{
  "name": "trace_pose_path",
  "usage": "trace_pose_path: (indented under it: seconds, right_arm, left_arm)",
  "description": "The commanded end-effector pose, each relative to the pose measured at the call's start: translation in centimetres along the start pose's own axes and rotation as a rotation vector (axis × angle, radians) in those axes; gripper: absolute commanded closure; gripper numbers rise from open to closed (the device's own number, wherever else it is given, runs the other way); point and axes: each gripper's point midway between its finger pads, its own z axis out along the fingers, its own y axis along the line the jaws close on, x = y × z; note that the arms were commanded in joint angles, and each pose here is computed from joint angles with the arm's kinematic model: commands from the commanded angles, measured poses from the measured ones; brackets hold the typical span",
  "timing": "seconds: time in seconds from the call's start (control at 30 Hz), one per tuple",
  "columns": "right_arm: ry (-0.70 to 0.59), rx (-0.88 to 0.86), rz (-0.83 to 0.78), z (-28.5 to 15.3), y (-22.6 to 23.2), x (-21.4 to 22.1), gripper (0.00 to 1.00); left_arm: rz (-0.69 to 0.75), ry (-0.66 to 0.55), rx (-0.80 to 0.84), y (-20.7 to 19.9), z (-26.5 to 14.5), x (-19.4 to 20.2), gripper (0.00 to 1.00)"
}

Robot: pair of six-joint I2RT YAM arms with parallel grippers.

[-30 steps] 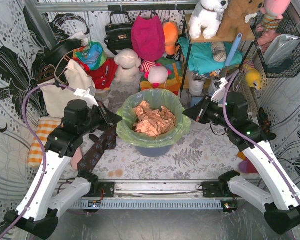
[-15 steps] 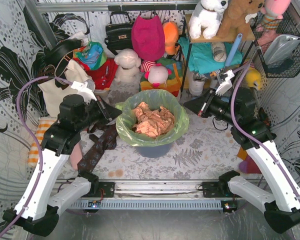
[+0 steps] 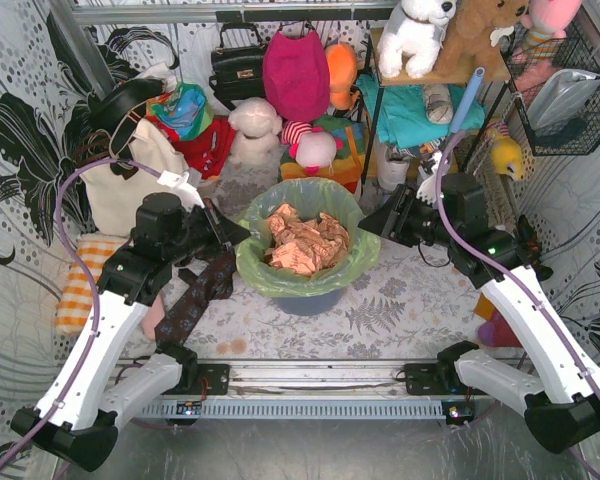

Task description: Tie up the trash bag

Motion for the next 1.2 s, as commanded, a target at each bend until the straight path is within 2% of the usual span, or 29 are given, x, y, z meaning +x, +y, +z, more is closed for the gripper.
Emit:
trace_pose_path:
  seconds: [0.0,0.17,0.5,0.6,0.77,0.87,1.07,1.17]
  right_arm:
    - [0.024,-0.051,0.025,-0.4,0.6,0.9,0.48]
    - [0.031,-0.017,0.040,-0.5,-0.4,1.7,0.58]
    - [0.058,0.068,0.054,-0.2,-3.0,3.2,0.65]
    - [0.093,0.084,0.068,0.3,-3.5,3.9,0.64]
    - [0.133,0.022,0.087,1.3,-2.7,4.3,0.51]
    - [0.145,0.009,0.094,1.8,-2.6,4.5,0.51]
    - [0.162,0.079,0.087,2.1,-4.2,5.0,0.67]
    - [0.165,0.077,0.089,2.1,-4.3,5.1,0.89]
  left_arm:
    - [0.015,0.019,0.003,0.5,0.7,0.6,0.93]
    - [0.010,0.026,-0.004,1.0,1.0,1.0,0.93]
    - [0.007,0.030,0.015,0.3,0.9,0.7,0.93]
    - [-0.001,0.040,0.078,-1.1,0.8,0.6,0.93]
    - [-0.018,0.032,0.134,-2.3,0.4,0.4,0.93]
    - [-0.020,0.035,0.149,-2.5,0.3,0.5,0.93]
    - [-0.026,0.036,0.145,-2.4,0.4,0.6,0.93]
    - [-0.024,0.037,0.145,-2.4,0.4,0.6,0.93]
